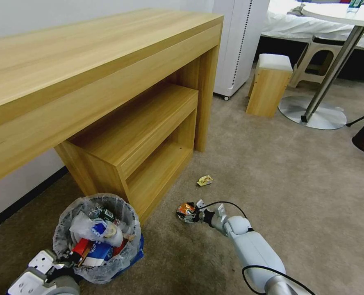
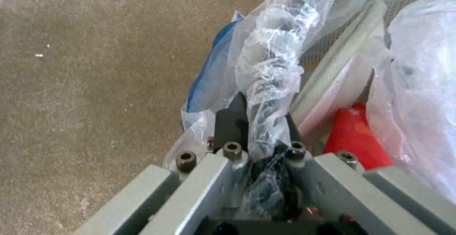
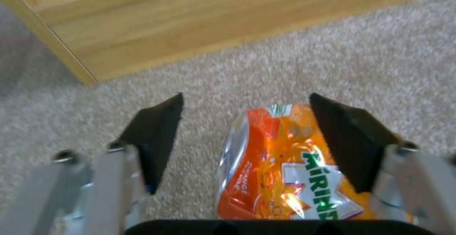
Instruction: Pick up the trash bin and place the garbage on the floor into it.
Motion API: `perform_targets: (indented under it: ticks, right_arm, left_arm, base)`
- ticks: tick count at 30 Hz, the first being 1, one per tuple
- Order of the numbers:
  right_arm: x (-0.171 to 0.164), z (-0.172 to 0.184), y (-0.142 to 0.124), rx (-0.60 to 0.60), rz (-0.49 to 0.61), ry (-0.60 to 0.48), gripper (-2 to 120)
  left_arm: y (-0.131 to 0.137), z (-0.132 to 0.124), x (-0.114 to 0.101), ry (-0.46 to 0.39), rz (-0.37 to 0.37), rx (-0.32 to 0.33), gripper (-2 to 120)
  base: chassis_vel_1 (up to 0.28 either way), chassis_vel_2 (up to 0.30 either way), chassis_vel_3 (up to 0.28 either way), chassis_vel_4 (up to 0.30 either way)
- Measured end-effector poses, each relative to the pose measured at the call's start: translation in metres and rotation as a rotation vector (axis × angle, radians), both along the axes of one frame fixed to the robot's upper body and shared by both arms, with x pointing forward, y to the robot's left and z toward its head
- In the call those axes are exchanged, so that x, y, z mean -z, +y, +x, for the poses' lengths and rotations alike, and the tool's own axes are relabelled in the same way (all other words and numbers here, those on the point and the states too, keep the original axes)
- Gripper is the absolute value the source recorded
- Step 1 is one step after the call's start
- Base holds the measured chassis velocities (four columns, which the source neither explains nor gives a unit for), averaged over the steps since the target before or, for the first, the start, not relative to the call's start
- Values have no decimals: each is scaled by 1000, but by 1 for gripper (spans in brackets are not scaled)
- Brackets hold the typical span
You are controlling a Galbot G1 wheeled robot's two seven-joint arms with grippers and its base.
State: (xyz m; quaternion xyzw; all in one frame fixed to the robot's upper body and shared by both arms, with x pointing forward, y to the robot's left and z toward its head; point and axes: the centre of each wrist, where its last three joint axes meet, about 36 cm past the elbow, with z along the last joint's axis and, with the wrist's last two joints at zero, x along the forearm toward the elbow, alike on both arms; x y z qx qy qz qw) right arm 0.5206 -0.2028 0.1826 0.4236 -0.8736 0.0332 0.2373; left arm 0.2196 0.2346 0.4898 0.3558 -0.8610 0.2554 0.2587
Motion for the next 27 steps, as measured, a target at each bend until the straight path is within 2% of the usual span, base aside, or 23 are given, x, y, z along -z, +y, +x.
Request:
perform_targets:
  ticks: [2, 5, 6, 9, 15, 19, 27]
  right_arm:
    - [2, 0, 2, -2, -21, 2, 61]
    - [6, -2, 2, -8, -52, 12, 46]
    - [6, -2, 2, -8, -52, 12, 46]
    - [6, -2, -3, -10, -78, 21, 33]
    - [9, -6, -13, 6, -96, 26, 25]
    - [14, -16, -17, 22, -92, 27, 10]
    - [5, -37, -15, -7, -37, -5, 7]
  left_arm:
    - [1, 0, 0, 1, 0, -2, 1]
    - [3, -1, 0, 2, 0, -6, 1]
    - [3, -1, 0, 2, 0, -6, 1]
    - [3, -1, 0, 1, 0, -6, 1]
    - [0, 0, 0, -2, -5, 2, 1]
    - [-3, 0, 0, -3, -1, 10, 1]
    - [-6, 1, 2, 5, 6, 14, 1]
  base:
    - [0, 0, 0, 0]
    - [0, 0, 0, 0]
    - [0, 0, 0, 0]
    - [0, 0, 0, 0]
    - [0, 0, 0, 0]
    - [0, 0, 0, 0]
    - [0, 0, 0, 0]
